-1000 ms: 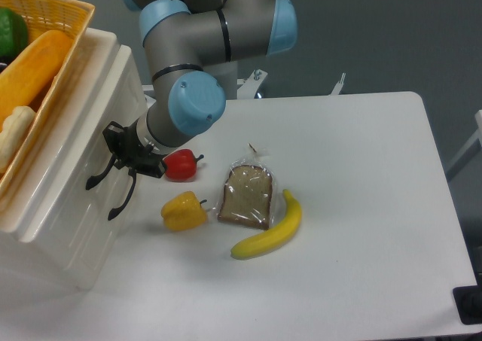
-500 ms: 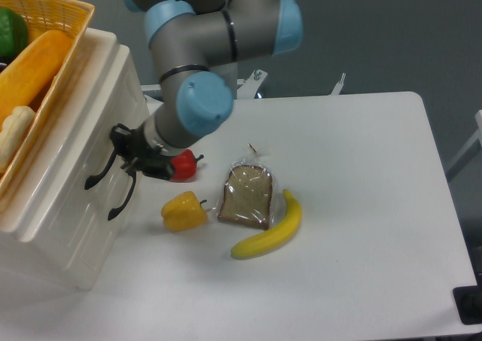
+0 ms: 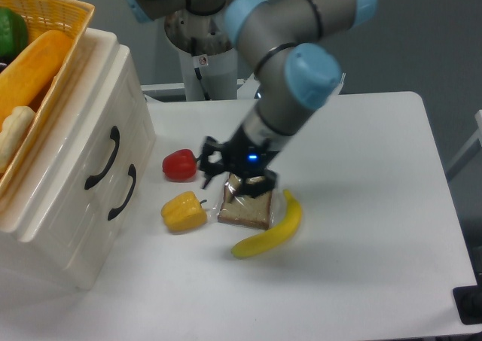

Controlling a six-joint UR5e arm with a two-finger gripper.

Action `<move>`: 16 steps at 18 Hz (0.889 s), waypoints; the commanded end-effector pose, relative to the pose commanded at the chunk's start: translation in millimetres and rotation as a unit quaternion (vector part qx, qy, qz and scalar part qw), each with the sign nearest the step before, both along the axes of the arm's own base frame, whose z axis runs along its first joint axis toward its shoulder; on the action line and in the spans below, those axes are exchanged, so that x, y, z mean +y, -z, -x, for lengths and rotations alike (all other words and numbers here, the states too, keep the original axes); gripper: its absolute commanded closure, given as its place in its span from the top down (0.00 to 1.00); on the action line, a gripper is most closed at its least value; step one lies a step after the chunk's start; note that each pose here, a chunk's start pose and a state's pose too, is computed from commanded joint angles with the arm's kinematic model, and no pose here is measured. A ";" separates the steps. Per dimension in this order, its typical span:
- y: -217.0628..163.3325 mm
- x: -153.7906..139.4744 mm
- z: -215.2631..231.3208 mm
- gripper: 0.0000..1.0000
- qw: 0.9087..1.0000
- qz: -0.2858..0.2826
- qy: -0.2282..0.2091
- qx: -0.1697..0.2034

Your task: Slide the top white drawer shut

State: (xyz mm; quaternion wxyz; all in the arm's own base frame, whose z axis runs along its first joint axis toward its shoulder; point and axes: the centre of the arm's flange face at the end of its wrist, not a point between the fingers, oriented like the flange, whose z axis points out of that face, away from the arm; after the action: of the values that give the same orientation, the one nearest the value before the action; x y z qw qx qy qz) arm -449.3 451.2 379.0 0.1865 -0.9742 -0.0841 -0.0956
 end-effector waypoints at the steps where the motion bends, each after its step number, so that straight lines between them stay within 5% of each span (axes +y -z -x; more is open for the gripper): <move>1: 2.4 -4.1 8.6 0.99 1.000 0.001 -0.006 0.001; 7: 31.4 -19.4 46.1 1.00 0.995 0.048 0.052 0.076; 12: 46.5 -62.8 89.4 1.00 0.983 0.117 0.066 0.126; 16: 48.9 -95.4 111.6 1.00 0.972 0.118 0.140 0.147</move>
State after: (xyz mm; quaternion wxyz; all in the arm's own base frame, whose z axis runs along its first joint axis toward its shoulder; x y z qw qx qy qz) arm -560.9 355.8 330.1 0.0654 -0.9948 0.0706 0.0338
